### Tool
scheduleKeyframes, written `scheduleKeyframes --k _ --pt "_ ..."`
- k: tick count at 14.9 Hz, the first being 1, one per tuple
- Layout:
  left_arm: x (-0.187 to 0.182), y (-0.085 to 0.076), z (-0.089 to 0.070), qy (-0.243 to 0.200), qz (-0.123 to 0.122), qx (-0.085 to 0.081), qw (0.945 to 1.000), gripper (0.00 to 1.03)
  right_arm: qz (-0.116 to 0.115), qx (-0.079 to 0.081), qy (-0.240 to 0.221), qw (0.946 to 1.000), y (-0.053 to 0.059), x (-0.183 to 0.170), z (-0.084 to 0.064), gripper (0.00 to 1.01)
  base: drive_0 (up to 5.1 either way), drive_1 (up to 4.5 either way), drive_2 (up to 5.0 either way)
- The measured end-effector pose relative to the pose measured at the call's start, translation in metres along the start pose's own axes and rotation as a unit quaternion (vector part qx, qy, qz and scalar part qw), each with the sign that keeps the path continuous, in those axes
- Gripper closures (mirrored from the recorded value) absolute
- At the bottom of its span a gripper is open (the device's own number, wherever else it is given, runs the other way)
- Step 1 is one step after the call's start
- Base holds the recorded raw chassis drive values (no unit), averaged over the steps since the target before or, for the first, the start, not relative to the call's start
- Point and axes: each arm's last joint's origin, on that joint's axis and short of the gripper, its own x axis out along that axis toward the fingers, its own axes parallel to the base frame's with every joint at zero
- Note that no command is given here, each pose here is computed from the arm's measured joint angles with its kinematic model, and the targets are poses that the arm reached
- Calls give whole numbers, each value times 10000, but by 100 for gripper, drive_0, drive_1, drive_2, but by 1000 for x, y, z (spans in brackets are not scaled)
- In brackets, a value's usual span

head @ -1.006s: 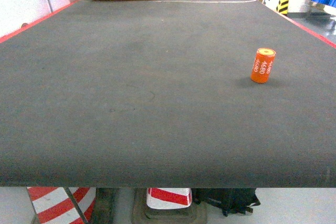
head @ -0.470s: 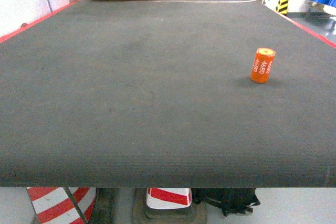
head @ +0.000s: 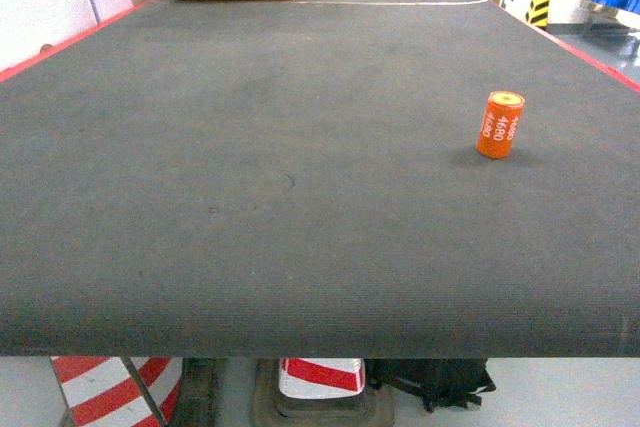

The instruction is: Sort blue parts and orange caps into right shelf containers

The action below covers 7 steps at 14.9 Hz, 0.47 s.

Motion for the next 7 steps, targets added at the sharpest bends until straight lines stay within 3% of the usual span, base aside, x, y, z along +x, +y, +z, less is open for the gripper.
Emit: scheduleKeyframes --k 3,4,5,6,7 --pt "-7 0 -1 -38 50 -113 9999 62 0 0 0 10000 0 0 0 3 0 0 0" --pt "-8 -12 -8 -131 -180 -61 9997 62 0 0 2 10000 0 0 0 3 0 0 0" --pt "18 -27 11 -251 -219 30 9994 62 0 0 2 10000 0 0 0 3 0 0 0" --pt "32 -20 2 -77 201 236 9995 62 0 0 0 10000 0 0 0 3 0 0 0" --pt "34 -19 0 -16 267 286 9992 62 0 0 0 10000 0 0 0 3 0 0 0"
